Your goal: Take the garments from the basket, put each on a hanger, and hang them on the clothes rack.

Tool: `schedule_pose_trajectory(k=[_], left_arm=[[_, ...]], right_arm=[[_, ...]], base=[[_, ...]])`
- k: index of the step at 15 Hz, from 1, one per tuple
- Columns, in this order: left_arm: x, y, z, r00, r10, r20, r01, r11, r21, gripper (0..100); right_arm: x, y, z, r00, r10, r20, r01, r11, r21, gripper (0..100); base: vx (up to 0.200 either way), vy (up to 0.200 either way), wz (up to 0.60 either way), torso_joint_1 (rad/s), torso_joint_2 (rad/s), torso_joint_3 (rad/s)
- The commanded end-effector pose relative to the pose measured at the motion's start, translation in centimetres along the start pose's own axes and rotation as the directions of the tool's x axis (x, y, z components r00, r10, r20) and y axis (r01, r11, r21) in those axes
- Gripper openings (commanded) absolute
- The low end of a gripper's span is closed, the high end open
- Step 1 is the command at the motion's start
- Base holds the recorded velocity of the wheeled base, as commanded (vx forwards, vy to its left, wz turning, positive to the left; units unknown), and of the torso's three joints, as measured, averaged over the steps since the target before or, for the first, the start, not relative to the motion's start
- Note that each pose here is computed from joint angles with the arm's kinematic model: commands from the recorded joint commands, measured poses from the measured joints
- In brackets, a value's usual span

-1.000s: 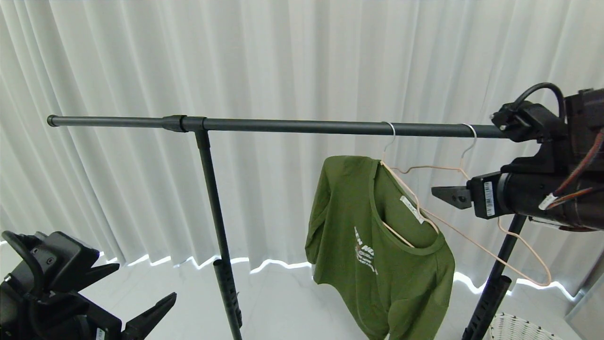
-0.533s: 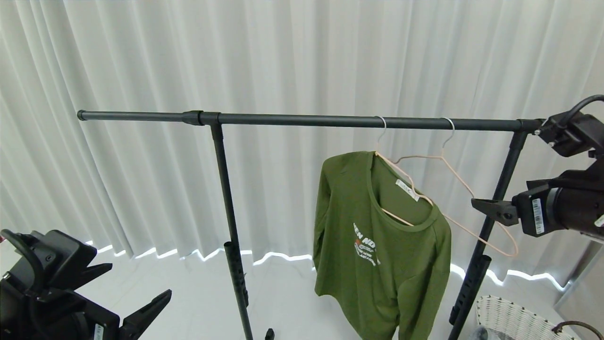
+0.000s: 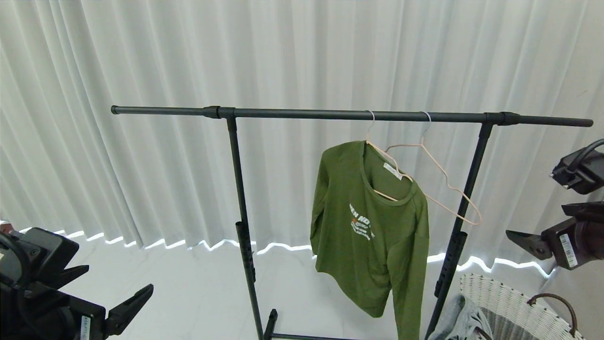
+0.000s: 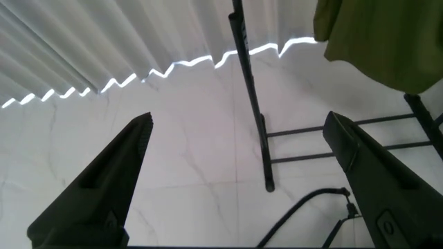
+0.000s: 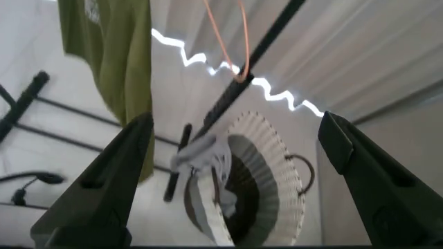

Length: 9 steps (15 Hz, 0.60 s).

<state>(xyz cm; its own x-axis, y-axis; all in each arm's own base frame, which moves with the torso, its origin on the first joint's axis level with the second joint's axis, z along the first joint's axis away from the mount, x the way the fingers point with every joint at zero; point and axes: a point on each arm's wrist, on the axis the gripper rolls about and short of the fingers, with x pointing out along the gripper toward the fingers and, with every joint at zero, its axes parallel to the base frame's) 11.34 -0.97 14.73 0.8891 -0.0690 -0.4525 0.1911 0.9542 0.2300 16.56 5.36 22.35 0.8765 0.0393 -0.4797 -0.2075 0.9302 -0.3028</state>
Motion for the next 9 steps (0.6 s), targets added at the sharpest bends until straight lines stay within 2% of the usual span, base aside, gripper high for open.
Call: schedule_pose_trajectory(k=[1,3,5,9], left_arm=[[0.1,0.0,-0.1,1.0,0.003,-0.007,-0.003,1.0,-0.002,100],[0.1,0.0,-0.2,1.0,0.001,-0.013,-0.001,1.0,-0.002,100],[0.2,0.0,-0.4,1.0,-0.002,-0.018,0.002,1.0,-0.002,100],[0.2,-0.1,-0.6,1.0,-0.006,-0.027,0.006,1.0,0.002,100]], right_arm=[[-0.1,-0.1,-0.7,1.0,-0.006,-0.015,0.006,1.0,-0.022,100],[0.1,-0.3,-1.6,0.999,-0.025,-0.047,0.022,0.997,-0.077,100],[0.1,-1.0,-3.0,0.994,-0.067,-0.091,0.058,0.994,-0.096,100],[-0.3,-1.7,-4.8,0.988,-0.133,-0.079,0.12,0.982,-0.149,100]], base=[[-0.2,0.0,0.0,0.002,0.0,-0.007],[0.0,0.0,0.0,0.0,0.0,0.0],[0.0,0.0,0.0,0.0,0.0,0.0],[0.0,0.0,0.0,0.0,0.0,0.0]])
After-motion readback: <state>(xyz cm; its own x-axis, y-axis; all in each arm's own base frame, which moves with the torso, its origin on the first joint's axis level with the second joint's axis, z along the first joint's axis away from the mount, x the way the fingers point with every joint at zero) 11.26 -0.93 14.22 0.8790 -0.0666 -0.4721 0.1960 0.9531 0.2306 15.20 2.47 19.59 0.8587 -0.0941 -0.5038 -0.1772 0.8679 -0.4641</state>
